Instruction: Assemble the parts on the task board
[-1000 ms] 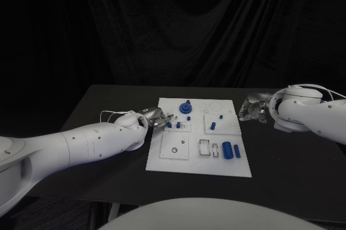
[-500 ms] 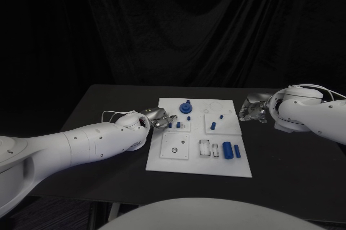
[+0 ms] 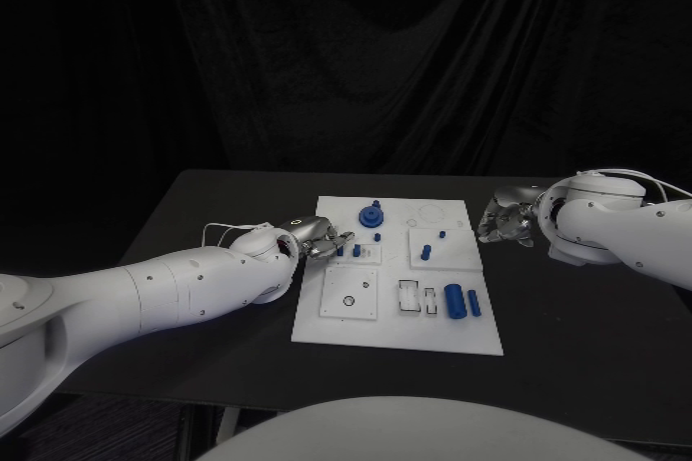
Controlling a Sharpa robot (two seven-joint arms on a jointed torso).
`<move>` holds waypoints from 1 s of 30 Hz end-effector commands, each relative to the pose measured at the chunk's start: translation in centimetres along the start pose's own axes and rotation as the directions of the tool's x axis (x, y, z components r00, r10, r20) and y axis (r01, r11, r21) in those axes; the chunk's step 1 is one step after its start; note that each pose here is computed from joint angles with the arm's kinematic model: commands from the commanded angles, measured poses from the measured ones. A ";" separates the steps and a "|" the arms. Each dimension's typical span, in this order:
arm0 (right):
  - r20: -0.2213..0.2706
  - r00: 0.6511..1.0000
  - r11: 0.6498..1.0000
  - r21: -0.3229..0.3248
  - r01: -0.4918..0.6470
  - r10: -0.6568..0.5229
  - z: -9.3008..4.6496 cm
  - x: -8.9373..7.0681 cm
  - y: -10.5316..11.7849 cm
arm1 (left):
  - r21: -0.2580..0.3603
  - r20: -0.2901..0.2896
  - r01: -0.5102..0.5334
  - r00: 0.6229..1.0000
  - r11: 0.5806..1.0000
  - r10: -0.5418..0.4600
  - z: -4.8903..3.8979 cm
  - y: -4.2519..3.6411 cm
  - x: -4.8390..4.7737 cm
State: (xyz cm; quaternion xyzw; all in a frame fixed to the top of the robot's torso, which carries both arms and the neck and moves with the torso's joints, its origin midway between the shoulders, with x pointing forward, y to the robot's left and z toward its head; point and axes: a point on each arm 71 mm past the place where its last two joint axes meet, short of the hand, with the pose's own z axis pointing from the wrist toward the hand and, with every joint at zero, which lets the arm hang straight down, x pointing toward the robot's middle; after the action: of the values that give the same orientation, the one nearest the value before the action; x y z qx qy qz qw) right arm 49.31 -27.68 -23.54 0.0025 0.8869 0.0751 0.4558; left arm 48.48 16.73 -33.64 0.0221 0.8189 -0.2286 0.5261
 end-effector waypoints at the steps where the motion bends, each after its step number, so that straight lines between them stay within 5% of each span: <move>1: -0.007 1.000 1.000 0.017 0.005 -0.005 0.0 0.1 -0.2 | -0.001 0.009 0.007 1.000 1.000 -0.007 -0.05 -0.10 0.15; 9: -0.007 1.000 1.000 0.019 0.004 -0.004 -0.1 0.1 -0.3 | -0.018 0.043 0.010 0.999 1.000 -0.009 -0.25 0.57 -0.17; 18: 0.014 1.000 1.000 0.008 -0.022 0.022 -0.3 0.1 -0.5 | 0.116 0.213 0.002 0.977 0.993 -0.027 -1.24 0.52 -1.57; 25: 0.112 0.991 0.997 -0.048 -0.064 0.069 -0.7 -0.6 -0.2 | 0.258 0.318 -0.055 0.948 0.965 -0.031 -2.58 0.32 -3.63; 30: 0.228 0.967 0.988 -0.127 -0.091 0.118 -1.3 -1.6 0.2 | 0.370 0.261 -0.095 0.965 0.924 -0.005 -2.54 -0.60 -5.83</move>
State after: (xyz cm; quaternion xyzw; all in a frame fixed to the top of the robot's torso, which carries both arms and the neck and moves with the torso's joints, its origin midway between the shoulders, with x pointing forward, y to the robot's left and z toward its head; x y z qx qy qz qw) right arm 48.82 -28.06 -22.63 0.0240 0.8587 0.1108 0.4999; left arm 49.06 19.43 -28.32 0.0639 0.7018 -0.3183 0.6341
